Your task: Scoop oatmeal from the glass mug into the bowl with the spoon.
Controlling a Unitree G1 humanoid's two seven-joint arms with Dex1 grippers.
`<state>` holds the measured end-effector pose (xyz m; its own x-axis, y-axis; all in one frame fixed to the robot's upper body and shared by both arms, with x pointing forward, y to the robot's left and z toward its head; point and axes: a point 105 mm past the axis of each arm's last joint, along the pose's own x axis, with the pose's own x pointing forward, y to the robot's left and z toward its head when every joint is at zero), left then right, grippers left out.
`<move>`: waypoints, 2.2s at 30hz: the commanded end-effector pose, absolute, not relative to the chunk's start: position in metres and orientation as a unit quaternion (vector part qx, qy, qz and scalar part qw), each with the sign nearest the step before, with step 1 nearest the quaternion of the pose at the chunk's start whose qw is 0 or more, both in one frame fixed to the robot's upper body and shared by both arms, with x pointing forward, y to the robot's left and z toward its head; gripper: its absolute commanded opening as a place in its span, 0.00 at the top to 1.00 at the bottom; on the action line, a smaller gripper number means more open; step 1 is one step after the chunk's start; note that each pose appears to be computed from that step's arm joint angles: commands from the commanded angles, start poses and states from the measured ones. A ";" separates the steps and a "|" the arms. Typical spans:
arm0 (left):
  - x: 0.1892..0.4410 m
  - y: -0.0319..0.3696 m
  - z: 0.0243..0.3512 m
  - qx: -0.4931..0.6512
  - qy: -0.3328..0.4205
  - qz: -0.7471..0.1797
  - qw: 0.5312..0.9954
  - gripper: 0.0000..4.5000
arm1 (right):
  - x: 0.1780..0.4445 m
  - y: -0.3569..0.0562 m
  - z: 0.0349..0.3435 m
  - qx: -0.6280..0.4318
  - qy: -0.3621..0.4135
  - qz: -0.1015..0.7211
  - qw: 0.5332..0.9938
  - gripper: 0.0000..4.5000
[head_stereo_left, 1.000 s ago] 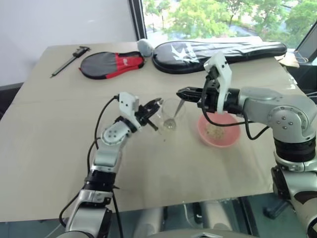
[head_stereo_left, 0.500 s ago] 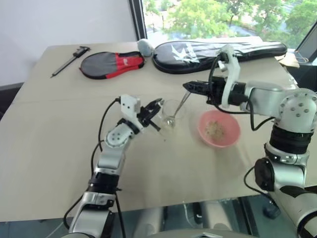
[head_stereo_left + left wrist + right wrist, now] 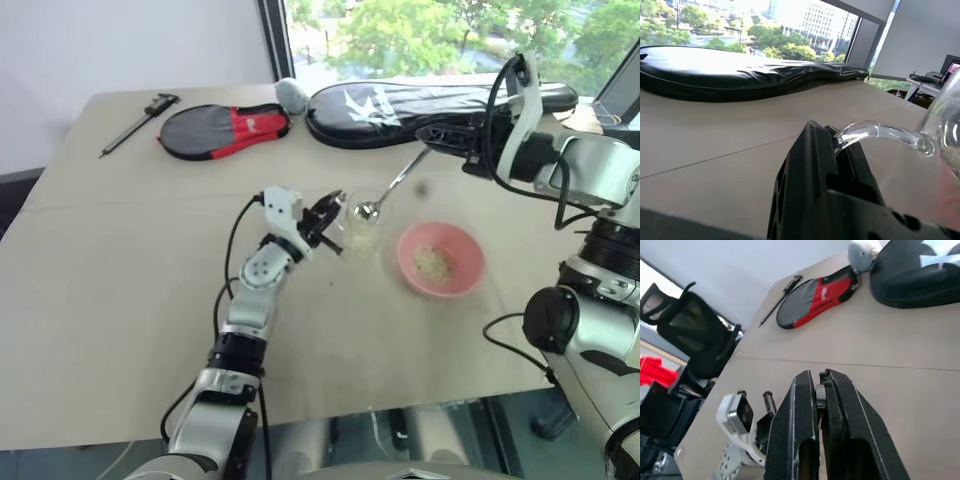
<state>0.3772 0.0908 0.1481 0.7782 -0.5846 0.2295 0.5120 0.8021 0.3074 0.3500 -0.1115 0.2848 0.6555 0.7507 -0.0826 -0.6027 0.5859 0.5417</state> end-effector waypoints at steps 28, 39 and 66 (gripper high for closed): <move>0.396 0.078 0.161 0.116 -0.195 -0.298 0.927 0.98 | 0.349 -0.159 0.302 0.382 0.113 0.325 0.858 1.00; 0.396 0.077 0.159 0.117 -0.192 -0.305 0.926 0.98 | 0.344 -0.168 0.293 0.445 0.114 0.289 0.840 1.00; 0.412 0.090 0.159 0.128 -0.176 -0.307 0.927 0.98 | 0.308 -0.215 0.279 0.482 0.009 0.232 0.845 1.00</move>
